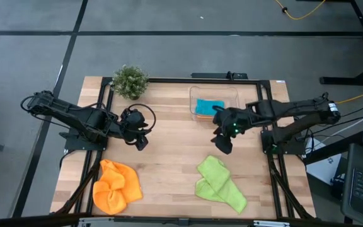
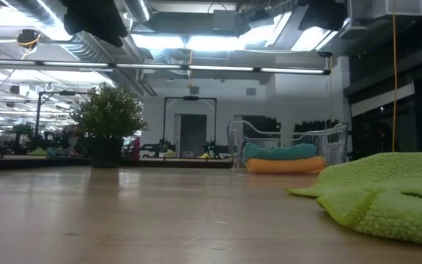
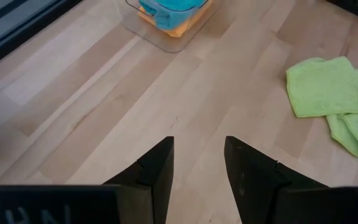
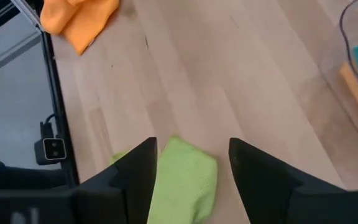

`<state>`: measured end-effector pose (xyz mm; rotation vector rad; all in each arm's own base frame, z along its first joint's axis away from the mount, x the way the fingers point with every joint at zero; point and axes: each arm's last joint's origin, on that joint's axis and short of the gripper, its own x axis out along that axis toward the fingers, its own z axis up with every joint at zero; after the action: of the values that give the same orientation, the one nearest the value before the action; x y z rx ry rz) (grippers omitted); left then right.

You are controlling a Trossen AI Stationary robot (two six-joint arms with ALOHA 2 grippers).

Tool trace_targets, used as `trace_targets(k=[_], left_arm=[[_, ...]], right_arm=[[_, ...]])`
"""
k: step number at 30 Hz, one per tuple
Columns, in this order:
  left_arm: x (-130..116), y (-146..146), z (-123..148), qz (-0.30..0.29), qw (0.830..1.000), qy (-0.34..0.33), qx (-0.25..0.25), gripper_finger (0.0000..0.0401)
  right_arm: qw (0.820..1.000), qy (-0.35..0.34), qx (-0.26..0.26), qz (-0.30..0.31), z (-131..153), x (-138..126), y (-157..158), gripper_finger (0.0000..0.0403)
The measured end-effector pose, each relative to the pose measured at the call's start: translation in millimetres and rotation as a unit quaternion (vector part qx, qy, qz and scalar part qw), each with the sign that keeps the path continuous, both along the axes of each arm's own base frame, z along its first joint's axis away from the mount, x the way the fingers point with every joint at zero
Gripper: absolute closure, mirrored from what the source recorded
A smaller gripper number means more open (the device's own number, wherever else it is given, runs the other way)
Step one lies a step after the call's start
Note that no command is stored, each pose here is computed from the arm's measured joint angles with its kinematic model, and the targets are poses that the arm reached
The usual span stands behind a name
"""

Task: Fold microfiber towels
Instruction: Fold the green microfiber cloth

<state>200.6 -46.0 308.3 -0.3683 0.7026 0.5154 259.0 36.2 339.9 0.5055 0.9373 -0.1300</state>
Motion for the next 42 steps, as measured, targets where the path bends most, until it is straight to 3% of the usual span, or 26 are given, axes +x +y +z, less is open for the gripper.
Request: trace_targets(k=[12, 23, 32, 39, 42], left_arm=[[2, 1, 2, 0.021, 0.999, -0.019, 0.021, 0.0266], [15, -3, 15, 0.022, 0.992, -0.119, -0.027, 0.0266], [37, -14, 12, 0.014, 0.986, -0.158, -0.044, 0.0266], [61, -35, -7, -0.001, 0.986, -0.156, -0.057, 0.0266], [66, -42, -15, -0.010, 0.988, -0.145, -0.054, 0.0266]], right_arm=[[1.000, 0.001, 0.007, 0.018, 0, -2, 14, 0.0201], [0.999, 0.008, 0.031, 0.004, -1, -7, 37, 0.0201], [0.998, 0.032, 0.016, 0.056, -18, -2, 75, 0.0201], [0.996, 0.051, -0.007, -0.075, -47, 11, 104, 0.0201], [0.995, 0.059, -0.013, -0.074, -67, 23, 120, 0.0201]])
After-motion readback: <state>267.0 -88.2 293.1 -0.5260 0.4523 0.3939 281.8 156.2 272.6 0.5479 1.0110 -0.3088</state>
